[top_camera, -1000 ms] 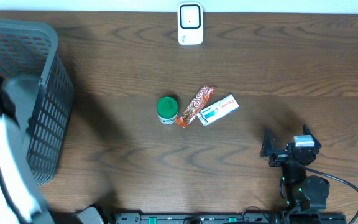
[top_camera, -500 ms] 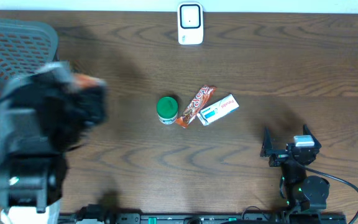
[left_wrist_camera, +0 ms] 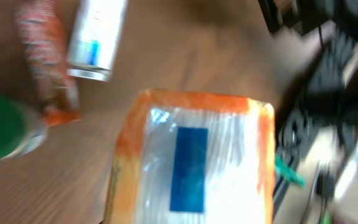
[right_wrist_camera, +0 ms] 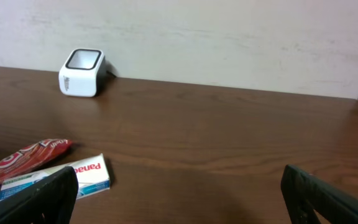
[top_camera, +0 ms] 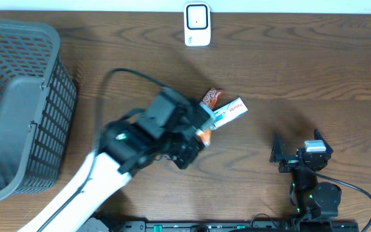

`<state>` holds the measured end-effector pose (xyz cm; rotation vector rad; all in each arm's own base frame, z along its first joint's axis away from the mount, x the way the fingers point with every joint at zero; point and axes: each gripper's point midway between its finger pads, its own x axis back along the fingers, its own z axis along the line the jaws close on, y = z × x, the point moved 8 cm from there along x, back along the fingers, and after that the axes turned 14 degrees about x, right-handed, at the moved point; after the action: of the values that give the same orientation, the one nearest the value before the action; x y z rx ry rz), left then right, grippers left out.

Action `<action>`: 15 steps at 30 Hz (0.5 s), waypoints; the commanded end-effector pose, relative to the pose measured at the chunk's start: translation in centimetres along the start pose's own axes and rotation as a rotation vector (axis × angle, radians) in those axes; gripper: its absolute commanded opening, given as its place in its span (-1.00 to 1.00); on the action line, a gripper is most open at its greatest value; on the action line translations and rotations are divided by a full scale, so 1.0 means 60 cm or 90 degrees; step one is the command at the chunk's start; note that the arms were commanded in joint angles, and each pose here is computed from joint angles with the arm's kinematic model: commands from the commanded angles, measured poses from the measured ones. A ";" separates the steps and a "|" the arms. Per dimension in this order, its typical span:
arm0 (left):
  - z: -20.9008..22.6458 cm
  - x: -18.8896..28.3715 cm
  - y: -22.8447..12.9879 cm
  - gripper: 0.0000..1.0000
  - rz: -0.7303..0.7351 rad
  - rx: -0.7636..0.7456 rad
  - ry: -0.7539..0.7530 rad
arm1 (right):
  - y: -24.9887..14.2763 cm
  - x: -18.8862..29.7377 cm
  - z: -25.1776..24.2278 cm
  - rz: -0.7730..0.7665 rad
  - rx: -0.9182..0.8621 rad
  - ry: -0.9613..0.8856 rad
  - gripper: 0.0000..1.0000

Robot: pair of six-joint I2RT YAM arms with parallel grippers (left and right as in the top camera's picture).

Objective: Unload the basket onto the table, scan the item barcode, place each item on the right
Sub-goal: 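Carry the orange box out and set it on the table right of center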

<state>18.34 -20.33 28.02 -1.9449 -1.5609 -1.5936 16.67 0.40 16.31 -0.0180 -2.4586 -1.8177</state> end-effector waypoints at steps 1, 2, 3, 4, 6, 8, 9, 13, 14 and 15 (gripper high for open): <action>-0.015 -0.045 -0.009 -0.70 0.071 -0.123 -0.078 | 0.000 0.000 0.003 -0.002 -0.009 0.005 0.98; -0.015 -0.055 -0.009 -0.70 0.086 -0.126 -0.095 | 0.000 0.000 0.003 -0.002 -0.009 0.005 0.98; -0.013 -0.068 -0.009 -0.70 0.100 -0.119 -0.104 | 0.000 0.000 0.003 -0.002 -0.009 0.005 0.99; -0.010 -0.078 -0.009 -0.70 0.113 -0.113 -0.107 | 0.000 0.000 0.003 -0.002 -0.009 0.005 0.99; -0.001 -0.101 -0.010 -0.70 0.142 -0.099 -0.105 | 0.000 0.000 0.003 -0.002 -0.009 0.005 0.99; -0.001 -0.121 -0.013 -0.72 0.169 -0.092 -0.137 | 0.000 0.000 0.003 -0.002 -0.009 0.005 0.99; -0.004 -0.127 -0.015 -0.71 0.178 -0.097 -0.164 | 0.000 0.000 0.003 -0.002 -0.009 0.005 0.99; -0.016 -0.150 -0.019 -0.71 0.200 -0.127 -0.285 | 0.000 0.000 0.003 -0.002 -0.009 0.005 0.98; -0.015 -0.154 -0.019 -0.72 0.203 -0.125 -0.299 | 0.000 0.000 0.003 -0.002 -0.009 0.005 0.99; -0.014 -0.159 -0.020 -0.71 0.207 -0.118 -0.311 | 0.000 0.000 0.003 -0.002 -0.009 0.005 0.98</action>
<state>18.64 -25.38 20.22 -2.4847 -1.1597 -1.3429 16.67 0.40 16.31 -0.0185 -2.4588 -1.8178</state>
